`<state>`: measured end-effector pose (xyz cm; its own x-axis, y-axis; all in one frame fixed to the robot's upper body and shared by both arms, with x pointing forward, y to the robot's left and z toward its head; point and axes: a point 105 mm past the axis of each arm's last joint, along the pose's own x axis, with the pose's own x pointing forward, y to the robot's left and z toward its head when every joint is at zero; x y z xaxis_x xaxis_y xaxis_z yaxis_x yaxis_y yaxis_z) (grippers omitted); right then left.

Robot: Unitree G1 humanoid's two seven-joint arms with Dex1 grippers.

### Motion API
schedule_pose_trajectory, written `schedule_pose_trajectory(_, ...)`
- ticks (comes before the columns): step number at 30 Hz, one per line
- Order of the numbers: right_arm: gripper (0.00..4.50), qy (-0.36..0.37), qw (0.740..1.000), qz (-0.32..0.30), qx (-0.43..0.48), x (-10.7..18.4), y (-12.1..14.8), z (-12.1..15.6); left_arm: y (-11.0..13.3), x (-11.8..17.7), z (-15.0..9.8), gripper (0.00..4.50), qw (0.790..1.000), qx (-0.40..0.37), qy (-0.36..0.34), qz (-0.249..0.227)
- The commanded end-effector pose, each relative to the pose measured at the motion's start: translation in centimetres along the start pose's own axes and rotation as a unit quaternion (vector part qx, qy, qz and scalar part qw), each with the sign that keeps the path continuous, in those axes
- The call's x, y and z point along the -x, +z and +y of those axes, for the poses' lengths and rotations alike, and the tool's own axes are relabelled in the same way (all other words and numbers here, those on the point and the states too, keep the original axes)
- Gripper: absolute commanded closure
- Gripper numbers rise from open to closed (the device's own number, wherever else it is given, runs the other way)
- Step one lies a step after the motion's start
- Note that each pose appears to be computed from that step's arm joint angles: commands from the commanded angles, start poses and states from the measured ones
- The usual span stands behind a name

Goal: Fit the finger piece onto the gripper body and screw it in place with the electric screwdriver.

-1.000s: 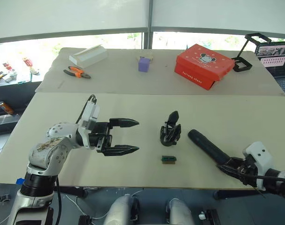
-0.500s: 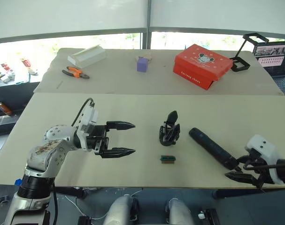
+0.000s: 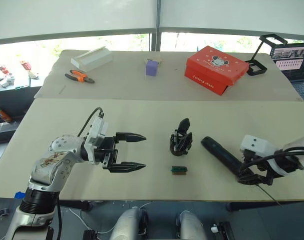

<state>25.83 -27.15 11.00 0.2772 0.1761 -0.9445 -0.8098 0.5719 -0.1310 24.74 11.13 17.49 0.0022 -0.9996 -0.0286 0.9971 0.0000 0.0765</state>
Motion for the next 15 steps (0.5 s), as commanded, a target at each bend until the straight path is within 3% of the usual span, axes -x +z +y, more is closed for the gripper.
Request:
schedule_pose_trajectory(1, 0.06, -0.024, 0.999, 0.023, -0.006, 0.2, 0.3, -0.5, 0.7, -0.4, -0.8, 0.0, 1.0, -0.025, -0.013, -0.002)
schedule_pose_trajectory(10, 0.06, -0.011, 0.998, 0.064, -0.017, -0.6, -0.3, 0.0, -0.1, -0.9, -1.6, 0.0, 0.999, -0.023, -0.03, 0.005)
schedule_pose_trajectory(15, 1.53, -0.017, 0.998, 0.066, -0.006, -1.0, -0.5, -0.3, -0.1, -1.0, -1.7, 0.0, 0.999, -0.026, -0.036, 0.008)
